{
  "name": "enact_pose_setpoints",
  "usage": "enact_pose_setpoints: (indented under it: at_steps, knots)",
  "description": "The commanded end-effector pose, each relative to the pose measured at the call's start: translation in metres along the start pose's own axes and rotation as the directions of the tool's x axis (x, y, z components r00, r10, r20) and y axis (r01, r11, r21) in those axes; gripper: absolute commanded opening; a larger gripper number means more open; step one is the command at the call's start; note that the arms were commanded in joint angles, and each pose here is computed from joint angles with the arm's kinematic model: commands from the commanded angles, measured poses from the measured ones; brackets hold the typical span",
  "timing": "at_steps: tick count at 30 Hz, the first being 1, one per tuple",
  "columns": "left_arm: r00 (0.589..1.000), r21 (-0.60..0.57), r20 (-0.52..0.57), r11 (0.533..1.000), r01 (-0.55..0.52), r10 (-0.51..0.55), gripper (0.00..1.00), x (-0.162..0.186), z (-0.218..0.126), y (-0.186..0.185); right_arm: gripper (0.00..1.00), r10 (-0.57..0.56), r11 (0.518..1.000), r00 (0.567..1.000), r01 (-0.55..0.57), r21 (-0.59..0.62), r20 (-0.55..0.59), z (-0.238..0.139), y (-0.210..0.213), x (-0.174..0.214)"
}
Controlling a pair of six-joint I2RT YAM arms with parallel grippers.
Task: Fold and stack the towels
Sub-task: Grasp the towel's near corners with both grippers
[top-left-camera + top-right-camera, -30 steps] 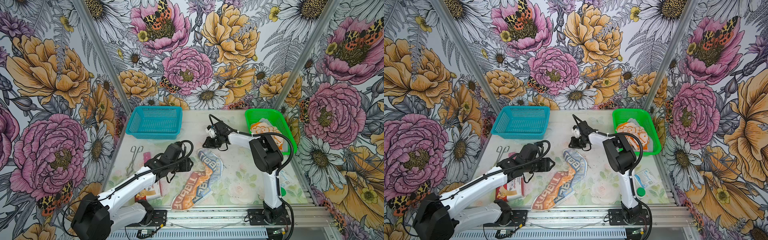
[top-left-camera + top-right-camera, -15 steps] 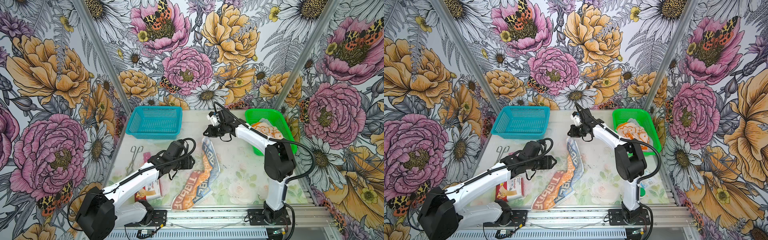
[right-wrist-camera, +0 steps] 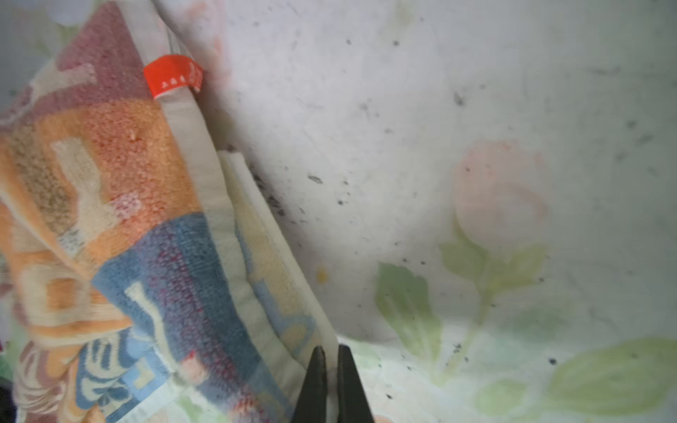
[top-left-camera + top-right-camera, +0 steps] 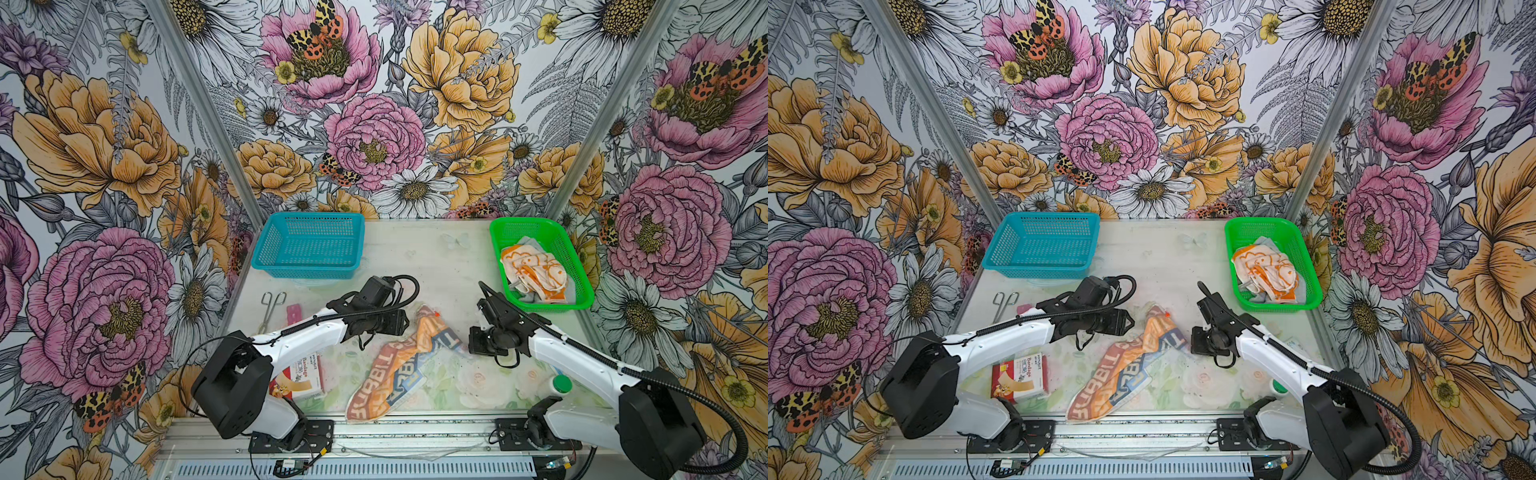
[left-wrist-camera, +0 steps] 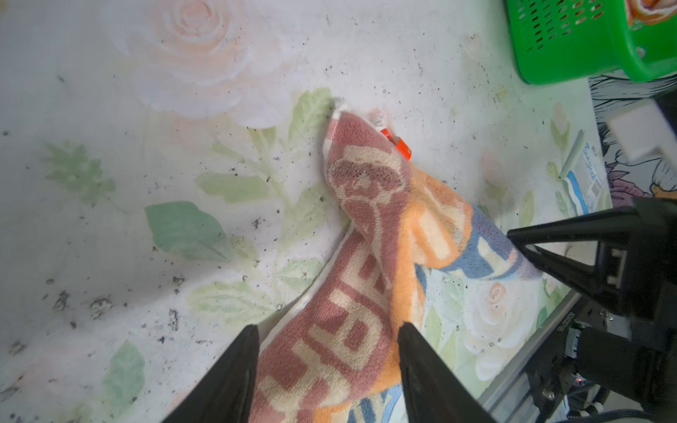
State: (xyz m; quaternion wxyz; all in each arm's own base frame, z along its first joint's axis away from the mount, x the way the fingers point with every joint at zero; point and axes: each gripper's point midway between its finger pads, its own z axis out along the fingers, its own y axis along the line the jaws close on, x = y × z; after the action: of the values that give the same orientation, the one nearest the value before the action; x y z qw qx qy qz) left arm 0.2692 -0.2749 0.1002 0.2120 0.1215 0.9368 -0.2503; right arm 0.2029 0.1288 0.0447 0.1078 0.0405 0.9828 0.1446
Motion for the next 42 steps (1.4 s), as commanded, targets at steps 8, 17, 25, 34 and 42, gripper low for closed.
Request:
enact_pose_setpoints:
  at_steps: [8, 17, 25, 34, 42]
  knots:
    - [1.0, 0.153, 0.02, 0.988, -0.025, 0.022, 0.6, -0.064, 0.039, -0.034, 0.0, 0.072, 0.993, 0.995, -0.078, 0.087, 0.067, 0.003, -0.014, -0.01]
    - [0.984, 0.138, -0.136, 0.986, -0.096, 0.115, 0.55, -0.053, 0.105, -0.042, 0.0, 0.088, 0.988, 0.996, -0.092, 0.125, 0.034, 0.007, -0.025, 0.004]
    - [0.96, 0.11, -0.221, 0.982, -0.151, 0.172, 0.53, -0.027, 0.126, -0.047, 0.0, 0.072, 0.992, 0.996, -0.076, 0.101, 0.046, 0.002, -0.018, -0.001]
    - [0.949, 0.107, -0.251, 0.98, -0.169, 0.191, 0.45, -0.021, 0.136, -0.046, 0.0, 0.068, 0.993, 0.996, -0.072, 0.093, 0.051, 0.0, -0.016, -0.003]
    - [0.947, 0.125, -0.242, 0.975, -0.185, 0.211, 0.53, -0.038, 0.15, -0.057, 0.0, 0.067, 0.994, 0.996, -0.072, 0.082, 0.056, -0.002, -0.015, -0.003]
